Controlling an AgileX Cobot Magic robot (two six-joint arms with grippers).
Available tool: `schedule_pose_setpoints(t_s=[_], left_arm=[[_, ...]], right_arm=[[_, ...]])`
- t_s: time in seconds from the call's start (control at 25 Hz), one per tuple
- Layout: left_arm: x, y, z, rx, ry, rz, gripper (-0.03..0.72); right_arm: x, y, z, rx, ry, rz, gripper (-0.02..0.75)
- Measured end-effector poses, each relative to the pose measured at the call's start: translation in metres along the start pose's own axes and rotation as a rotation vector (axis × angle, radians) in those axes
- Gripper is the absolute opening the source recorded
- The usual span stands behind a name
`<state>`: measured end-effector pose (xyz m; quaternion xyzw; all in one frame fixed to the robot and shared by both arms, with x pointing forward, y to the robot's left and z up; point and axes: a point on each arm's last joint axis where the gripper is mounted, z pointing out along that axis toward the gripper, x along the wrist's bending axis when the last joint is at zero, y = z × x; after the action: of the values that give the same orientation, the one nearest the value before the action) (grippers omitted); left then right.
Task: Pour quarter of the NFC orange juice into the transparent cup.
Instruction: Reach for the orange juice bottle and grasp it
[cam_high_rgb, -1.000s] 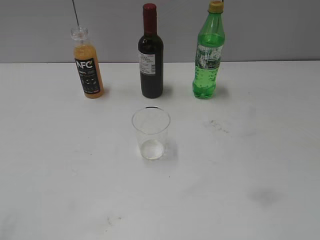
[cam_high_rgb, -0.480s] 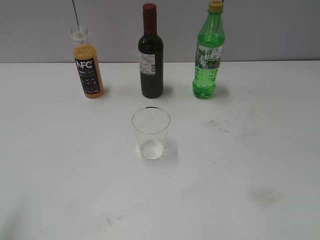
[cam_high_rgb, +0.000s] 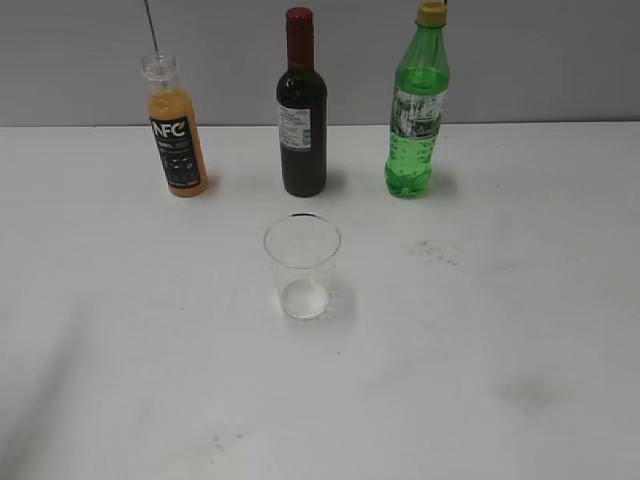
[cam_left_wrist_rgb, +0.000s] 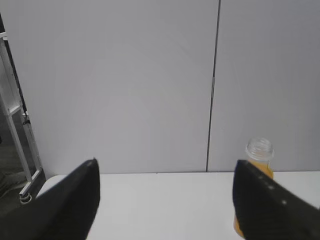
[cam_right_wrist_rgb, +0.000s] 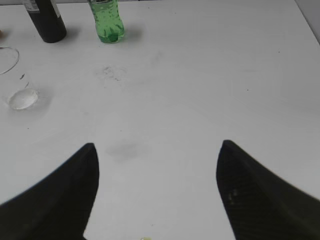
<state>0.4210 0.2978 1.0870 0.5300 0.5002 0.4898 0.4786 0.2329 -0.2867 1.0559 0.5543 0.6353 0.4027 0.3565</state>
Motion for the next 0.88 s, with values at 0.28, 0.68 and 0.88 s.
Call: schedule_pose_setpoints(t_s=[0.28,0.68,0.88], left_arm=[[-0.002,-0.041,0.061,0.048,0.003,-0.009,0.612],[-0.023,-0.112,0.116,0.016,-0.201,-0.052,0.594],[-0.036,-0.147,0.132,0.036,-0.324,-0.046,0.594]], right_arm=[[0.000,0.000,0.000,0.000,0.001,0.000,0.562],[0.000,0.000,0.000,0.000,0.001,0.000,0.562],[0.000,0.000,0.000,0.000,0.002,0.001,0.562]])
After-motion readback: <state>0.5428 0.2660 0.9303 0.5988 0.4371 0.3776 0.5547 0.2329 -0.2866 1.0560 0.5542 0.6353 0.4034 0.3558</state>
